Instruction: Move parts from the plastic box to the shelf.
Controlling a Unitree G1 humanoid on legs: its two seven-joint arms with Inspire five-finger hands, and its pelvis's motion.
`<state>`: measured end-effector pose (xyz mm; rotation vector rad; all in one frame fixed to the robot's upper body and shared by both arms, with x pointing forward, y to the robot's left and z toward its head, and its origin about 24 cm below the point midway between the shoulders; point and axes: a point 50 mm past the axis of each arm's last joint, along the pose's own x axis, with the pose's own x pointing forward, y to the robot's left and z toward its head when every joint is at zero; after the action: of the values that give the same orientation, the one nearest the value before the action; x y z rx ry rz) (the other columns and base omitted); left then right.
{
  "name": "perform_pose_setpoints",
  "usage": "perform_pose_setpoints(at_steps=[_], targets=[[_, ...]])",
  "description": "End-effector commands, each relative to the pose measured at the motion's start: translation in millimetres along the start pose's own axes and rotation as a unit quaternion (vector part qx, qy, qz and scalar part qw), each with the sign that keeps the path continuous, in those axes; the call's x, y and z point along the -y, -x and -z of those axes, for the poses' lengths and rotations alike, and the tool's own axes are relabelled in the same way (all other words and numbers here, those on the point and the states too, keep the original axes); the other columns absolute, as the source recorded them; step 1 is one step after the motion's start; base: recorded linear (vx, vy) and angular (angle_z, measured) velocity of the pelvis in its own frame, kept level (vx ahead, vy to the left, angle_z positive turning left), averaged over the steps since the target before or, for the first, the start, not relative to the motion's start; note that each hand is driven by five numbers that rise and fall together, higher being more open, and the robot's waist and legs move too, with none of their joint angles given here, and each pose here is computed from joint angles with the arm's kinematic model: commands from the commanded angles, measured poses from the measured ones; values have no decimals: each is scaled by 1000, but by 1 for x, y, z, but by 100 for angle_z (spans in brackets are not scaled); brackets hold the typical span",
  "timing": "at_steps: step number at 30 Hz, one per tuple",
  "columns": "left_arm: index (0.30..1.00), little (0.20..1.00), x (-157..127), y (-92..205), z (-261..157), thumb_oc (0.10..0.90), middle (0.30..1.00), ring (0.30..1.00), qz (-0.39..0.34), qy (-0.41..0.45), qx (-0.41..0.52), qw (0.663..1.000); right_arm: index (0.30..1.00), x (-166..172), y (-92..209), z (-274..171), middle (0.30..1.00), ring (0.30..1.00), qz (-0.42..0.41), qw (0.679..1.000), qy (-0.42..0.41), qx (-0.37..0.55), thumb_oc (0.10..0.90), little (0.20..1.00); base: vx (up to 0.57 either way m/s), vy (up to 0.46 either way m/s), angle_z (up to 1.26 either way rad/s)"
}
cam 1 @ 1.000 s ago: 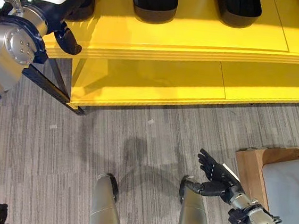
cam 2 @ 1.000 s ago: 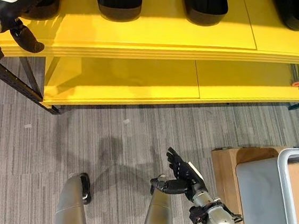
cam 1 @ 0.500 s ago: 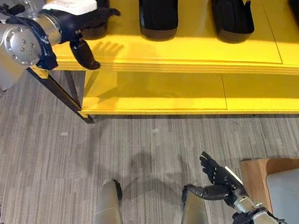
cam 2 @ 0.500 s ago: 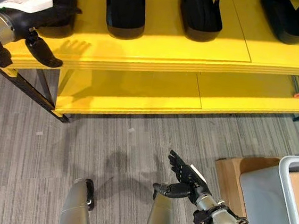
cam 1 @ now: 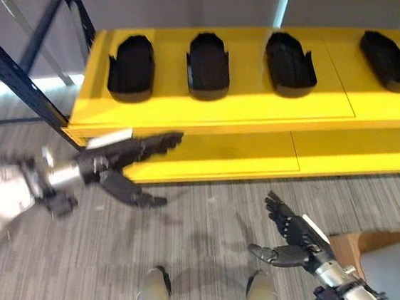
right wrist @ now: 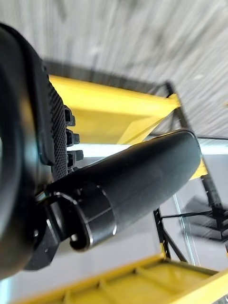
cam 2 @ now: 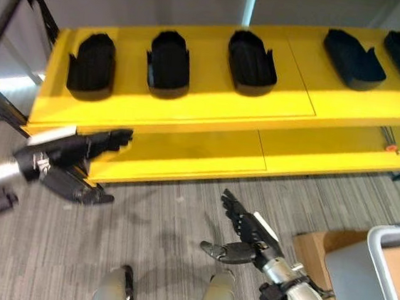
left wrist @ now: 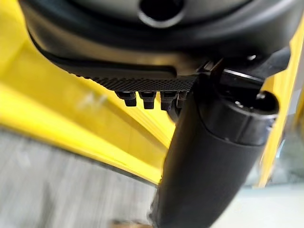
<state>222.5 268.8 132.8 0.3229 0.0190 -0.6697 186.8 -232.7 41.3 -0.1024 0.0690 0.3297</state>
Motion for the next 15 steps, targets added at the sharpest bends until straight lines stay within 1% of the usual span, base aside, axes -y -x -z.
perform_pose_setpoints(at_steps=[1, 2, 3, 4, 5, 7, 10, 12, 14, 15], targets=[[1000, 1000, -7, 0, -13, 900, 1000, 1000, -57, 44, 108, 992, 1000, 2, -1, -44, 1000, 1000, 5, 991, 32, 127, 900, 1000, 58, -92, -17], [1000, 1000, 4, 2, -5, 900, 1000, 1000, -60, 71, 117, 989, 1000, 4, 1, -44, 1000, 1000, 14, 991, 33, 129, 900, 1000, 53, -104, -7], [1000, 1000, 12, 6, 11, 900, 1000, 1000, -94, 111, 121, 982, 1000, 5, 3, -45, 1000, 1000, 19, 990, 33, 133, 900, 1000, 32, -67, -8], [1000, 1000, 12, 7, 11, 900, 1000, 1000, -94, 111, 121, 982, 1000, 5, 3, -45, 1000, 1000, 19, 990, 34, 133, 900, 1000, 2, -145, -7], [1000, 1000, 29, 8, 24, 900, 1000, 1000, -117, 157, 136, 971, 1000, 7, 5, -43, 1000, 1000, 36, 990, 29, 134, 900, 1000, -6, -150, -8], [1000, 1000, 47, 12, 53, 900, 1000, 1000, -173, 227, 131, 949, 1000, 8, 8, -42, 1000, 1000, 43, 990, 26, 135, 900, 1000, 1, -204, -5], [1000, 1000, 69, 21, 74, 900, 1000, 1000, -230, 287, 133, 920, 1000, 11, 13, -39, 1000, 1000, 60, 989, 36, 127, 900, 1000, -25, -204, -3], [1000, 1000, 78, 27, 83, 900, 1000, 1000, -276, 319, 134, 897, 1000, 12, 15, -36, 1000, 1000, 68, 990, 32, 123, 900, 1000, -40, -195, 0], [1000, 1000, 83, 23, 87, 900, 1000, 1000, -284, 334, 137, 888, 1000, 15, 19, -35, 1000, 1000, 82, 988, 46, 120, 900, 1000, -106, -236, 9], [1000, 1000, 82, 23, 89, 900, 1000, 1000, -302, 334, 141, 881, 1000, 20, 20, -31, 1000, 1000, 109, 986, 54, 111, 900, 1000, -116, -225, 26]])
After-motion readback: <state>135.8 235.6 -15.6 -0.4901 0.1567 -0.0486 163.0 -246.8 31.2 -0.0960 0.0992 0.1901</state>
